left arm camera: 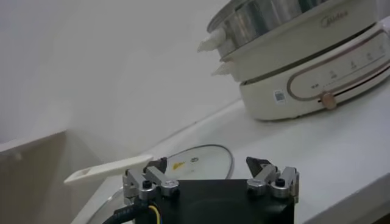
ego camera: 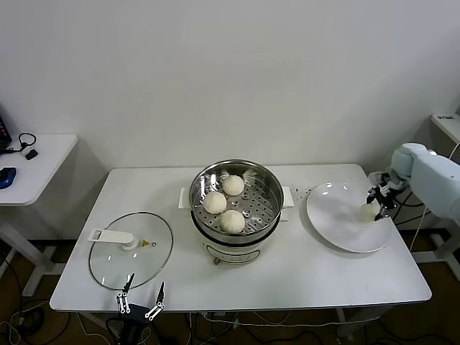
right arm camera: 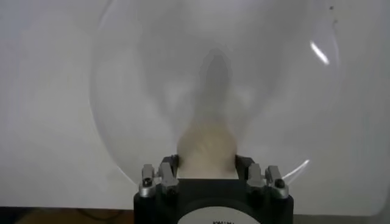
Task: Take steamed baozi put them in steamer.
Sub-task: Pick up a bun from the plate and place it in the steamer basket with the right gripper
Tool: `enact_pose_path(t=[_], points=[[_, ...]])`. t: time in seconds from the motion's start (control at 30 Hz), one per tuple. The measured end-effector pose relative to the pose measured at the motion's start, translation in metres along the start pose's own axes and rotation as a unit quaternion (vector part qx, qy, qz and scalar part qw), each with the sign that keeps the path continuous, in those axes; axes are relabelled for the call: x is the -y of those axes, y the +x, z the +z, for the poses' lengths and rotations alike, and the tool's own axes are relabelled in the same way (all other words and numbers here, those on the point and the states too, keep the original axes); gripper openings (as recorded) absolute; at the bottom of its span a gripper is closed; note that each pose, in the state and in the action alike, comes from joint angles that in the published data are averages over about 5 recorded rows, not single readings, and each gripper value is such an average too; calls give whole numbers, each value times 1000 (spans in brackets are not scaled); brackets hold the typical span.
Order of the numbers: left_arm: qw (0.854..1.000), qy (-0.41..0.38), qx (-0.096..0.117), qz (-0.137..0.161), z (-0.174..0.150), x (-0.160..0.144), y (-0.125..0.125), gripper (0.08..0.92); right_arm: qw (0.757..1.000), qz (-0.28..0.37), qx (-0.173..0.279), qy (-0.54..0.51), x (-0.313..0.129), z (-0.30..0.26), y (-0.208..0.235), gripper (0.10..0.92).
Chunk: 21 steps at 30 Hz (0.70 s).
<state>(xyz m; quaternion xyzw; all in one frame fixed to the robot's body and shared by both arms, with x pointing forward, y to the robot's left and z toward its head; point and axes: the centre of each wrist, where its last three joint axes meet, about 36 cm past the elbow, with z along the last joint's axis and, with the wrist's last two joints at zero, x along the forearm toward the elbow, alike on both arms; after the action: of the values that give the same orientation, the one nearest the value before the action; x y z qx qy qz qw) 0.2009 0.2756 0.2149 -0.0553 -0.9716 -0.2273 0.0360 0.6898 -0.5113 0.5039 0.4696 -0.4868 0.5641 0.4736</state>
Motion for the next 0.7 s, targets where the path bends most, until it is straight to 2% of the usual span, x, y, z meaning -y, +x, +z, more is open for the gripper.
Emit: enact_pose_path(t=[0.37, 0.7], points=[[1000, 0, 8, 2, -5, 0, -5, 823, 997, 57, 51, 1, 16, -62, 105, 619], [1000, 1, 13, 3, -8, 1, -6, 823, 991, 70, 111, -23, -5, -150, 190, 619]])
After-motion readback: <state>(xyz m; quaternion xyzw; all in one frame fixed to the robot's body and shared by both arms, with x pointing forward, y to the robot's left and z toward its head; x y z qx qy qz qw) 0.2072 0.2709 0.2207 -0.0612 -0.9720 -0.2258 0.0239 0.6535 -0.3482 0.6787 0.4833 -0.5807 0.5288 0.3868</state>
